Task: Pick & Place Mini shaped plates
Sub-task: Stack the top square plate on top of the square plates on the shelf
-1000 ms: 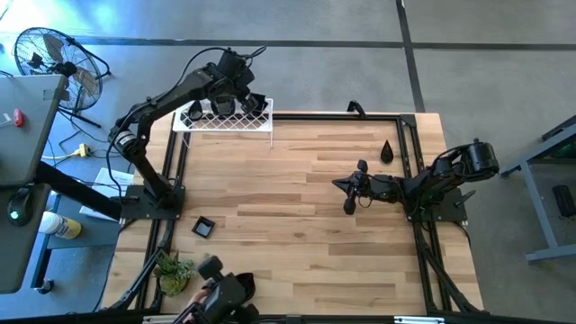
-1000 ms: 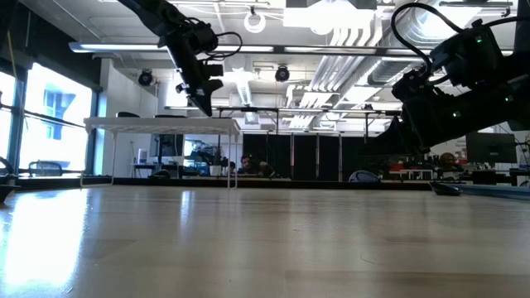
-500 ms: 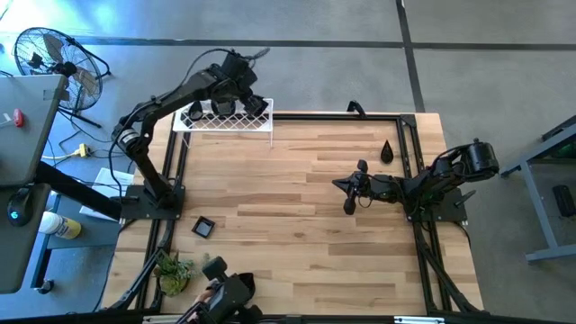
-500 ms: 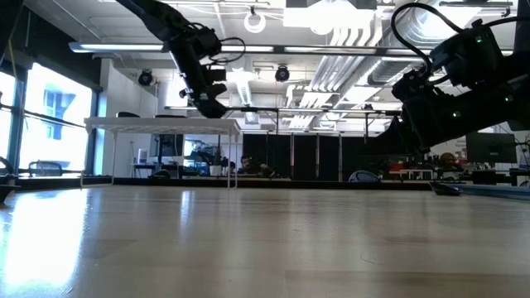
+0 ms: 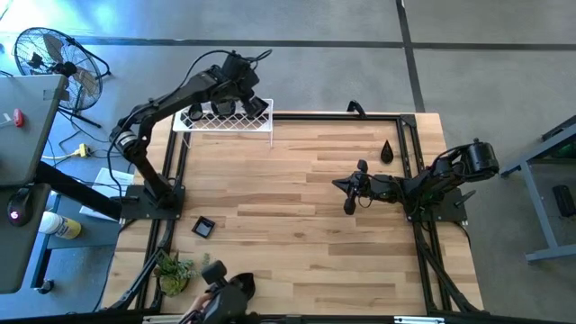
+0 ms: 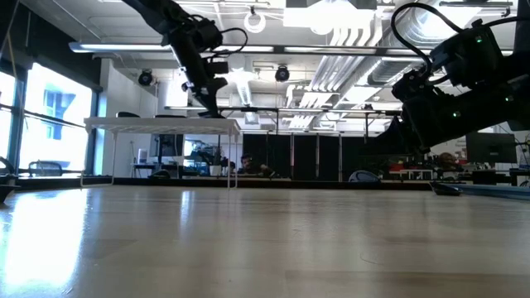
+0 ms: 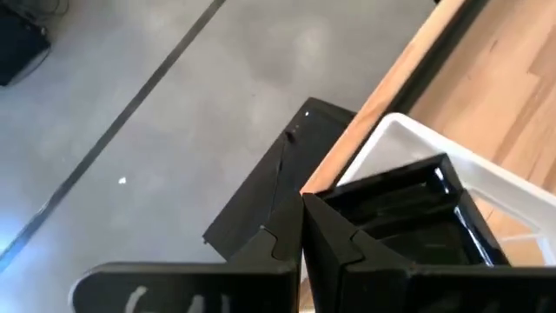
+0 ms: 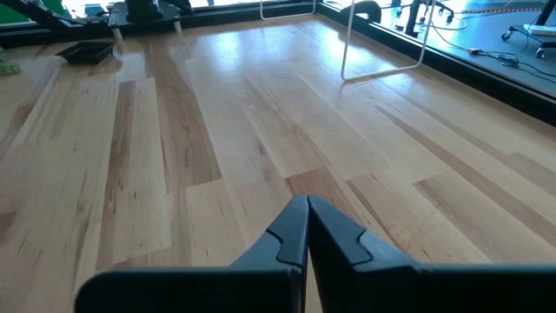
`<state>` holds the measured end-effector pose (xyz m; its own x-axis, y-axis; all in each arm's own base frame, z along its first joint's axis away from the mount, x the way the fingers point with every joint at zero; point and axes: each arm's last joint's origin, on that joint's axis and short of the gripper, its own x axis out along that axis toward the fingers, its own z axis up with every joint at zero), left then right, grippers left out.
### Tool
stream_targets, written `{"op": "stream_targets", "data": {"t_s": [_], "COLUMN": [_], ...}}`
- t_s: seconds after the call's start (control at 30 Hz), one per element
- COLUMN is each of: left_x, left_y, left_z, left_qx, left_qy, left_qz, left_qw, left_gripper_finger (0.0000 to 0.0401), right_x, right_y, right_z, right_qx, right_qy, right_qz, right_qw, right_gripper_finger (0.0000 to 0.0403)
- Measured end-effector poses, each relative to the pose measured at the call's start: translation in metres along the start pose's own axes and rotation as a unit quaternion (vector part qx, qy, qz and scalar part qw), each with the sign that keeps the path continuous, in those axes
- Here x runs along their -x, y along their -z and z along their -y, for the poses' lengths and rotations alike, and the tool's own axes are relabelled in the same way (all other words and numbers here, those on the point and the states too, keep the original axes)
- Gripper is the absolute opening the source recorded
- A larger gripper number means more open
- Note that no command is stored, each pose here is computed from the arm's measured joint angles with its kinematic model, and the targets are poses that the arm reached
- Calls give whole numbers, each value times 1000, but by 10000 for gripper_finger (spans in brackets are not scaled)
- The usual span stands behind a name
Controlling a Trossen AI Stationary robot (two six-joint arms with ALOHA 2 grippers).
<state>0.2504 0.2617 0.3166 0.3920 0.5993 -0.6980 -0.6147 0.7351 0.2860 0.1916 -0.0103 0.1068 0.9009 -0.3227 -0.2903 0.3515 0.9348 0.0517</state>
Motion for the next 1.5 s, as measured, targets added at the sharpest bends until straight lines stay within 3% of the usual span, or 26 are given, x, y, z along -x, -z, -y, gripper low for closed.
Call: {"op": "stream_targets", "data": {"t_s": [0.5,0.77,0.87,0.93,1.23,1.37,1.5], "left_x": [24,36,36,38,45,45,44], "left_y": [12,11,11,11,9,9,8], "left_z": [16,20,24,30,58,56,56], "left_qx": [-91,-112,-129,-161,-270,-285,-291], "left_qy": [96,97,48,33,60,43,33], "left_qz": [-45,-42,-60,-67,-70,-72,-70], "left_qw": [990,988,989,984,959,955,954], "left_gripper_finger": [0,1,4,16,125,136,123], "right_x": [0,0,0,0,0,0,0], "right_y": [0,0,0,0,-1,-1,-1], "right_z": [0,0,0,0,0,0,0], "right_qx": [1,2,2,2,1,1,0], "right_qy": [0,0,0,0,-1,-1,-1], "right_qz": [0,0,0,0,3,3,4], "right_qw": [1000,1000,1000,1000,1000,1000,1000], "right_gripper_finger": [5,2,2,4,2,4,6]}}
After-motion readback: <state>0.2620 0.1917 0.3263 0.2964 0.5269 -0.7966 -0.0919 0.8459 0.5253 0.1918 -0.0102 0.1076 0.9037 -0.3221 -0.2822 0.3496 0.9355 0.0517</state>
